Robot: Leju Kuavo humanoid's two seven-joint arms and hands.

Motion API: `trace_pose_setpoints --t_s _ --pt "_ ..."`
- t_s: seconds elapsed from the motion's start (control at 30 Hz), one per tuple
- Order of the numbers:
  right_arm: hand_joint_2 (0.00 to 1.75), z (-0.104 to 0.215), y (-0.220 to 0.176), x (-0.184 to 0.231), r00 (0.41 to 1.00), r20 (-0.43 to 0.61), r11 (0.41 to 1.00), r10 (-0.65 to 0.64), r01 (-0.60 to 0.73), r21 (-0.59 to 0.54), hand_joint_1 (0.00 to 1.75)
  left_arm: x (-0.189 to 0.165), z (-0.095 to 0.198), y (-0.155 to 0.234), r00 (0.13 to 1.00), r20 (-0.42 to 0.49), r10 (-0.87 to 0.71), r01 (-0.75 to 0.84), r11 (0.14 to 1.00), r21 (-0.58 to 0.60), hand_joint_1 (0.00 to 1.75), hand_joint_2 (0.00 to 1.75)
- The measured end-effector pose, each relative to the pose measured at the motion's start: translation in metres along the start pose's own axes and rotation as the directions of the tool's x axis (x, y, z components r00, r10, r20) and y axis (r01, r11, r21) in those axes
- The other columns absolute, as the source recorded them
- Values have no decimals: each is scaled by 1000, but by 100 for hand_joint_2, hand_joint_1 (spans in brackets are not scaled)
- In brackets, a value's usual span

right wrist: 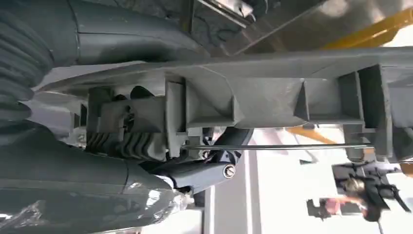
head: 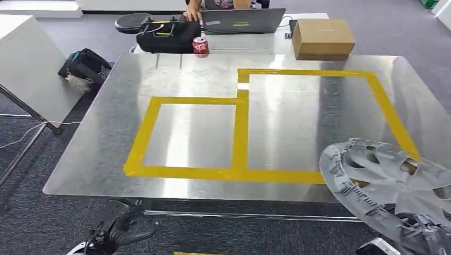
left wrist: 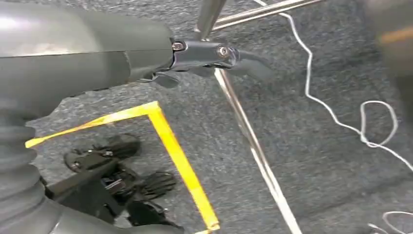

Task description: Take the parts from the cabinet and place them on the table.

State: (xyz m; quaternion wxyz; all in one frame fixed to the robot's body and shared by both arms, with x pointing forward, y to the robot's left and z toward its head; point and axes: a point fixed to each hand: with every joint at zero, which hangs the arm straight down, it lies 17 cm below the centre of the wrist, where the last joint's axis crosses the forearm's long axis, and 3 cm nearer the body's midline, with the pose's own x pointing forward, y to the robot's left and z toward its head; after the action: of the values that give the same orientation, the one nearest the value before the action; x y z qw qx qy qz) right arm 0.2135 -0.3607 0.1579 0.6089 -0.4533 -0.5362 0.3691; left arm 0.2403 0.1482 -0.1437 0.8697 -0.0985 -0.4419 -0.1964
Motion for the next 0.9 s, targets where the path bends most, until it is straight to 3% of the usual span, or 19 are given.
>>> trace_pose_setpoints --t_s 0.17,0.4,0.63,0.9 --pt "175 -8 3 -19 996 11 996 84 -84 28 175 5 -2 -3 1000 14 10 -10 1000 -4 0 175" --pt "175 -27 -25 -33 965 27 961 262 -258 -96 175 5 0 -3 999 31 16 -16 1000 9 0 175" --pt "175 -33 -46 -60 962 -111 952 250 -265 -154 175 5 -1 -3 999 26 24 -24 1000 14 0 175" --pt "175 -34 -54 -69 947 -123 931 298 -316 -180 175 5 -1 -3 999 34 16 -17 1000 13 0 175"
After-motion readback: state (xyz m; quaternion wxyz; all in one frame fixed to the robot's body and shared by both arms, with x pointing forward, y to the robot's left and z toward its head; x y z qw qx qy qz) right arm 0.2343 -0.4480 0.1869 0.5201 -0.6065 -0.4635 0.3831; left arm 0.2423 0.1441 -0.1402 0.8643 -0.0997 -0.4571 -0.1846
